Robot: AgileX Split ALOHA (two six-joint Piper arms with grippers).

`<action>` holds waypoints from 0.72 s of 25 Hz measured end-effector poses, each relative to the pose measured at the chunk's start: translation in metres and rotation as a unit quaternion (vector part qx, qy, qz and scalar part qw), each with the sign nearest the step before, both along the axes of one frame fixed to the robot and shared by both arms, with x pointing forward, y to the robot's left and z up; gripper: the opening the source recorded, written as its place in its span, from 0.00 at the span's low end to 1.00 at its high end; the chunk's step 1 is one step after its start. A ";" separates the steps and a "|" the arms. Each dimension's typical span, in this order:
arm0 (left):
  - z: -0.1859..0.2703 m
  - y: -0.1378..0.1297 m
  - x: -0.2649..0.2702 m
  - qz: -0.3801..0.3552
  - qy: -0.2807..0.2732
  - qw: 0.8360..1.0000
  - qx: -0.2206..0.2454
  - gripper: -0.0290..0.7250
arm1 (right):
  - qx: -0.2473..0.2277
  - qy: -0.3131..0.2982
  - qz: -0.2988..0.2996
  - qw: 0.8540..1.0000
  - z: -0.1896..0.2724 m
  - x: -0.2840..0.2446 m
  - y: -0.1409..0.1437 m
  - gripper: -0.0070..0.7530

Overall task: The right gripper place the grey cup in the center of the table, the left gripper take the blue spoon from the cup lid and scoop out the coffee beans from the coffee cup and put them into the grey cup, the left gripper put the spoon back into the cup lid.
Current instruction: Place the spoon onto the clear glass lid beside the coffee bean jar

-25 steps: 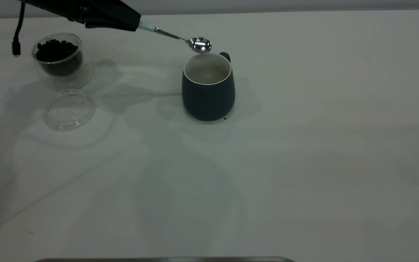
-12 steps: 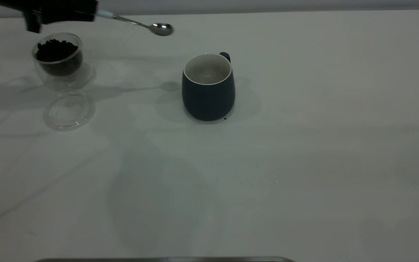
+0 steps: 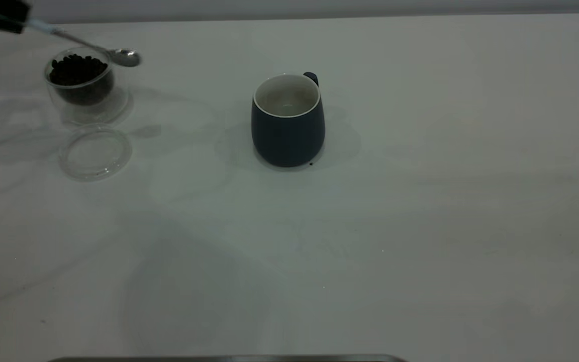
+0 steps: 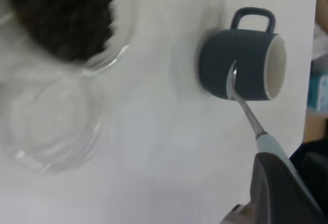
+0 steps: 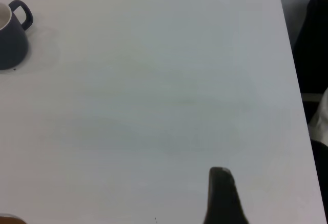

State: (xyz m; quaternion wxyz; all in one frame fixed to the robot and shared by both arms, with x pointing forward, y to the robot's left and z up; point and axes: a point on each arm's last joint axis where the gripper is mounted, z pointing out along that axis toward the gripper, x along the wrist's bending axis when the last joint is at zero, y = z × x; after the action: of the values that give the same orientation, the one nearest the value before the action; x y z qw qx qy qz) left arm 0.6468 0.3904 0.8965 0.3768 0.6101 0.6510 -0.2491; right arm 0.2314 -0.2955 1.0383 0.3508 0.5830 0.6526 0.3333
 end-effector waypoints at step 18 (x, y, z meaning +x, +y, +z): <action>-0.068 0.073 -0.063 0.086 0.057 0.994 -0.049 0.21 | 0.000 0.000 0.000 1.000 0.000 0.000 0.000 0.61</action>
State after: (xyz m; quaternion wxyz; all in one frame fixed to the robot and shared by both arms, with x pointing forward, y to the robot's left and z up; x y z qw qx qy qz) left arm 0.5835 0.4639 0.8283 0.3886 0.5178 0.7084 -0.2812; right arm 0.2314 -0.2955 1.0383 0.3510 0.5828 0.6528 0.3332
